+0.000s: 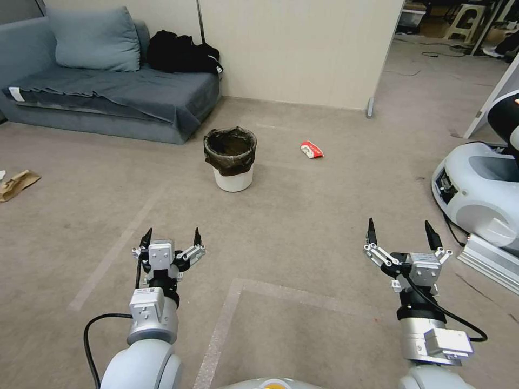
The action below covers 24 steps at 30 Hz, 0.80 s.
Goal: Pick up the trash bin, then pick up the garbage from the floor and place it into the trash bin.
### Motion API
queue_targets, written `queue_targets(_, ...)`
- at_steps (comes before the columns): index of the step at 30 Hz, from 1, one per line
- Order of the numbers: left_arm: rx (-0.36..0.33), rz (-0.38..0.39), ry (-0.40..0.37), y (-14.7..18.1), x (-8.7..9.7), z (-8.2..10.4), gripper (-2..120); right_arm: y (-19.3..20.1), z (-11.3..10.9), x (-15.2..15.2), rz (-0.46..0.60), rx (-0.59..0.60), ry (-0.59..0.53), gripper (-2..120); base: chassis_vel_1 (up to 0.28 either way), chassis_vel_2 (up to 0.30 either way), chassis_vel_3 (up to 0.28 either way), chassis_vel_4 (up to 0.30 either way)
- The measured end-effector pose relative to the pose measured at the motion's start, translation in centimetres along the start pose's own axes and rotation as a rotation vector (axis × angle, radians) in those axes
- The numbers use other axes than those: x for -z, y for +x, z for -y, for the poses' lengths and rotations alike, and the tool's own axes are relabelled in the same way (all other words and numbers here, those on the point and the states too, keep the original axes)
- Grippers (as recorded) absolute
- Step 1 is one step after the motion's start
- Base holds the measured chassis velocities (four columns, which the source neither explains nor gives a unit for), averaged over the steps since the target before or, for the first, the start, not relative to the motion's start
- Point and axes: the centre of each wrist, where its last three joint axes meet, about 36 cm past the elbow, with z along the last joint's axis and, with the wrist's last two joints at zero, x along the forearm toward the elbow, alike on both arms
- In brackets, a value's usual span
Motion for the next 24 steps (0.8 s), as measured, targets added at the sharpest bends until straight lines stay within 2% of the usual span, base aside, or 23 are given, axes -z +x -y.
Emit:
queue_targets(14,-0.003,-0.009,-0.004,-0.6,-0.7,0.2,100,0.1,0.1,-1.1,-0.005,0.042,0.027,100,0.000,0.000,0.000,0.000)
queue_targets(19,-0.003,-0.010,-0.009,-0.6,-0.8,0.2,100,0.1,0.2,-1.2,0.001,0.056,0.049,100,-0.056,0.070,0.079,-0.054)
queue_targets(24,0.005,-0.010,-0.027,-0.6,-0.8,0.1,100,0.2,0.2,-1.3,0.001,0.056,0.043,100,-0.164,0.176,0.171,-0.173)
